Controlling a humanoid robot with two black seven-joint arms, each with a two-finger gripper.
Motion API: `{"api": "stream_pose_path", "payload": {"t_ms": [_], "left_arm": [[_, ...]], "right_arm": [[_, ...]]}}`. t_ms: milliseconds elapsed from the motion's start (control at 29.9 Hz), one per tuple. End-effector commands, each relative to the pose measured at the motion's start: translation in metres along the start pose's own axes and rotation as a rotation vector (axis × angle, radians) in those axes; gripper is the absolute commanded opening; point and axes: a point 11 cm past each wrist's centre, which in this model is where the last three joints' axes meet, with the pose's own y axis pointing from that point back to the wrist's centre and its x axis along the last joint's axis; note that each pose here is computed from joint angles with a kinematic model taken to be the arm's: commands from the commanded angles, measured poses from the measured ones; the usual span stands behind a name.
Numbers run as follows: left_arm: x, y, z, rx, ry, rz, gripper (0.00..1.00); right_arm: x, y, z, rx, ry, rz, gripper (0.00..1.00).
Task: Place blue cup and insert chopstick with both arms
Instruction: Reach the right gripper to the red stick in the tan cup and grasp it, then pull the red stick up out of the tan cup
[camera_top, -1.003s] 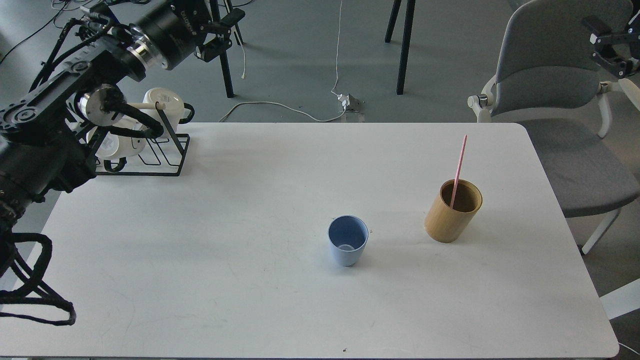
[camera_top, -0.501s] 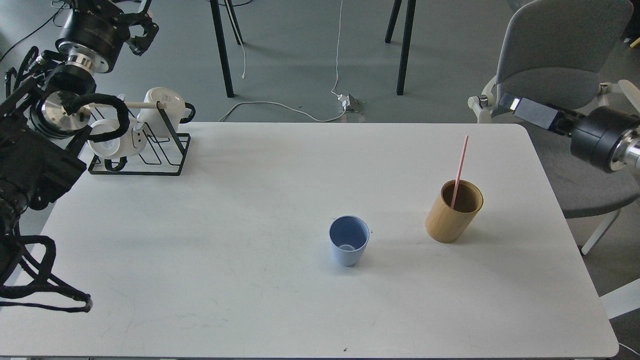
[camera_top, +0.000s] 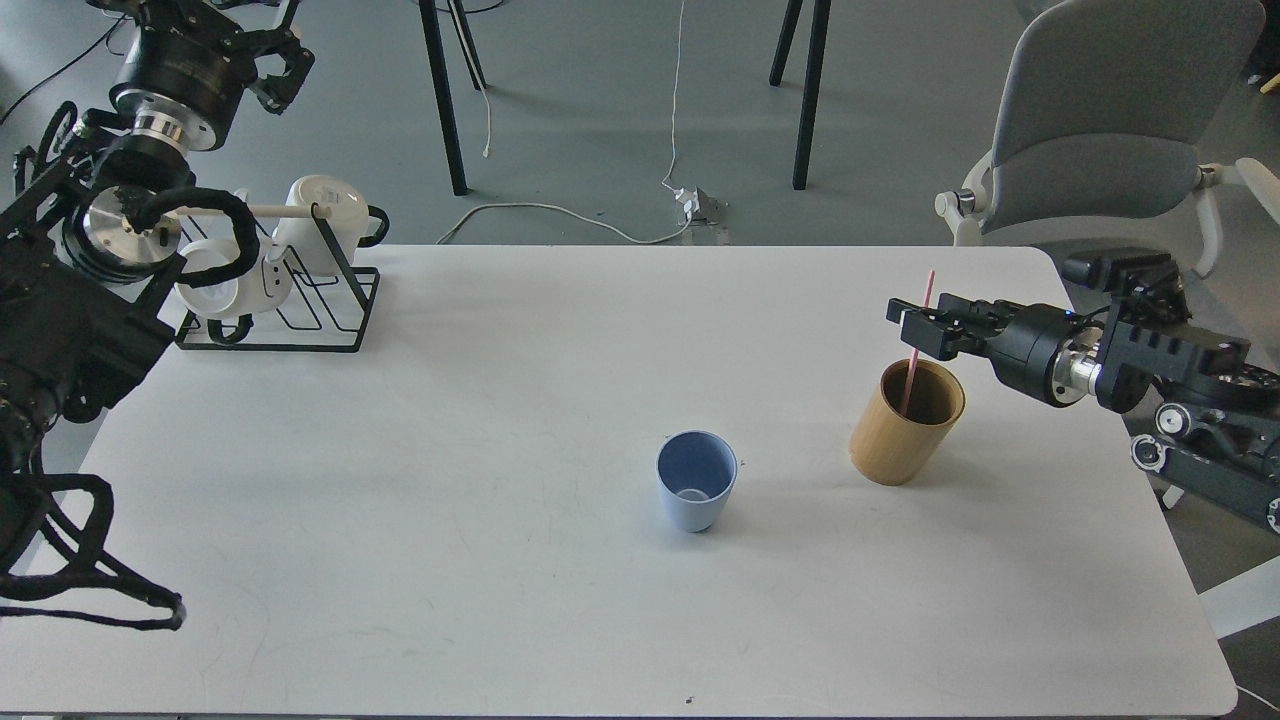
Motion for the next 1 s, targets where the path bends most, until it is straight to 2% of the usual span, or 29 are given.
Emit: {"api": "stream_pose_path", "payload": {"t_ms": [0, 134, 301, 435, 702, 869, 969], "left_arm": [[0.001, 0.001, 0.0, -0.002, 0.001, 0.002, 0.99], [0.002, 0.002, -0.001, 0.001, 0.0, 0.005, 0.99], [0.004, 0.003, -0.002, 0.003, -0.001, 0.009, 0.99], [0.005, 0.003, 0.0, 0.001, -0.004, 0.011, 0.99], [0.013, 0.007, 0.0, 0.002, -0.01, 0.033, 0.99], [0.016, 0.008, 0.001, 0.002, -0.014, 0.039, 0.99], [0.016, 0.009, 0.0, 0.007, -0.021, 0.037, 0.99]], "right_arm": [[-0.014, -0.002, 0.0, -0.007, 0.029, -0.035, 0.46], [-0.023, -0.001, 0.001, -0.007, 0.047, -0.063, 0.39], [-0.023, -0.001, -0.001, -0.001, 0.048, -0.063, 0.13], [-0.02, -0.001, 0.0, -0.006, 0.051, -0.059, 0.01], [-0.003, 0.014, -0.009, 0.031, 0.066, -0.037, 0.0], [0.048, 0.05, -0.006, 0.022, 0.125, 0.035, 0.0], [0.093, 0.059, -0.009, 0.013, 0.167, 0.119, 0.0]]}}
